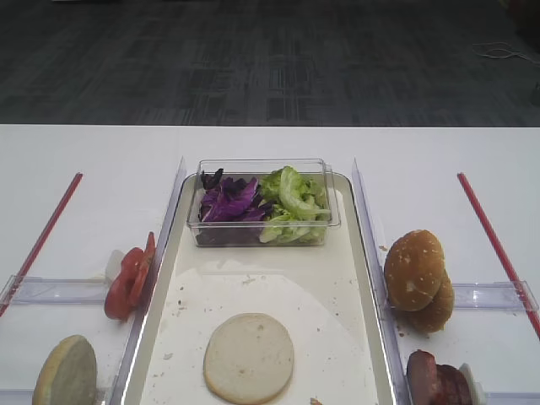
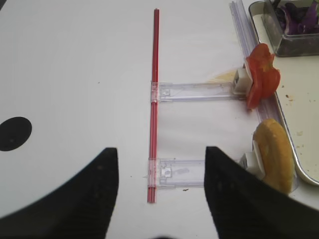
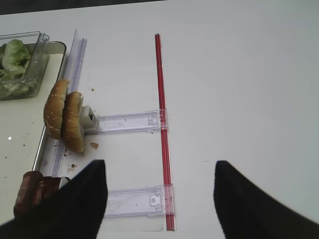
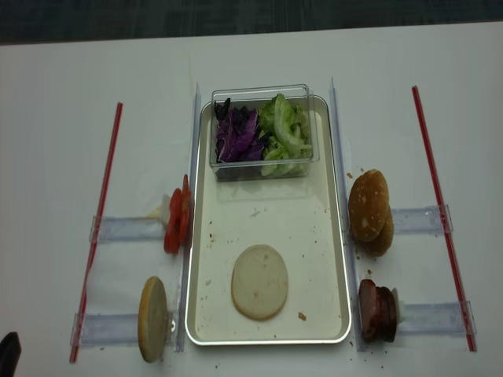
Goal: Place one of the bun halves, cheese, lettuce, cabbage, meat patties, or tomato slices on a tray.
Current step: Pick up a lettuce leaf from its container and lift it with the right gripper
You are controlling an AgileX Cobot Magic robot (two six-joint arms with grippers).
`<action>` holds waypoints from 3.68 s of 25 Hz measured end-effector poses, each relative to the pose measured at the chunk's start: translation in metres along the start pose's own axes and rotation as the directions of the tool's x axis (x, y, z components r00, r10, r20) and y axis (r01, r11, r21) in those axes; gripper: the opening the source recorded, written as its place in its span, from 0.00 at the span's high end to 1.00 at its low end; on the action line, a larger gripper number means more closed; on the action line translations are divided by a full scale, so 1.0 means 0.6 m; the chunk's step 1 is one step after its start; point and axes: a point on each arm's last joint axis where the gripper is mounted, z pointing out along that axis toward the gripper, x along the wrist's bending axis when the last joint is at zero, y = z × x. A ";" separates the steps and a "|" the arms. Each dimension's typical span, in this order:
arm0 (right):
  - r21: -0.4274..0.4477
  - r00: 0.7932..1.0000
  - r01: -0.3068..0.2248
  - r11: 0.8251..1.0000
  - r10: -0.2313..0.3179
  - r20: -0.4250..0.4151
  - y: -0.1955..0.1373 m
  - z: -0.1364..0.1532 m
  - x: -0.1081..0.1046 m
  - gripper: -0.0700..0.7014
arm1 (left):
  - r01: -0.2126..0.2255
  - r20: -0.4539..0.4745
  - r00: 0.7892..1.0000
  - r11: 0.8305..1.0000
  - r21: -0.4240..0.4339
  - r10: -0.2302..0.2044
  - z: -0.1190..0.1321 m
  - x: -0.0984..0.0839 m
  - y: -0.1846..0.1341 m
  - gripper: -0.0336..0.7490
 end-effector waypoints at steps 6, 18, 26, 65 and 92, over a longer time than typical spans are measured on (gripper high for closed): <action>0.000 1.000 0.000 1.000 0.000 0.000 0.000 0.000 0.000 0.30 | 0.000 0.000 1.000 1.000 0.000 0.000 0.000 0.000 0.000 0.46; 0.000 1.000 0.024 1.000 -0.024 -0.003 0.000 0.000 0.000 0.30 | 0.000 0.000 1.000 1.000 0.000 0.000 0.000 0.000 0.000 0.46; 0.019 1.000 0.030 0.999 -0.030 -0.004 0.002 0.004 0.001 0.30 | 0.000 0.000 1.000 1.000 0.000 0.000 0.000 0.000 0.000 0.46; 0.369 0.998 0.059 0.927 -0.063 -0.002 0.036 0.080 0.011 0.36 | 0.002 0.000 1.000 1.000 0.000 -0.002 0.000 0.000 0.000 0.46; 0.707 0.993 0.112 0.699 -0.097 -0.061 0.117 0.202 0.032 0.36 | 0.002 0.000 1.000 1.000 0.000 -0.002 0.000 0.000 0.000 0.46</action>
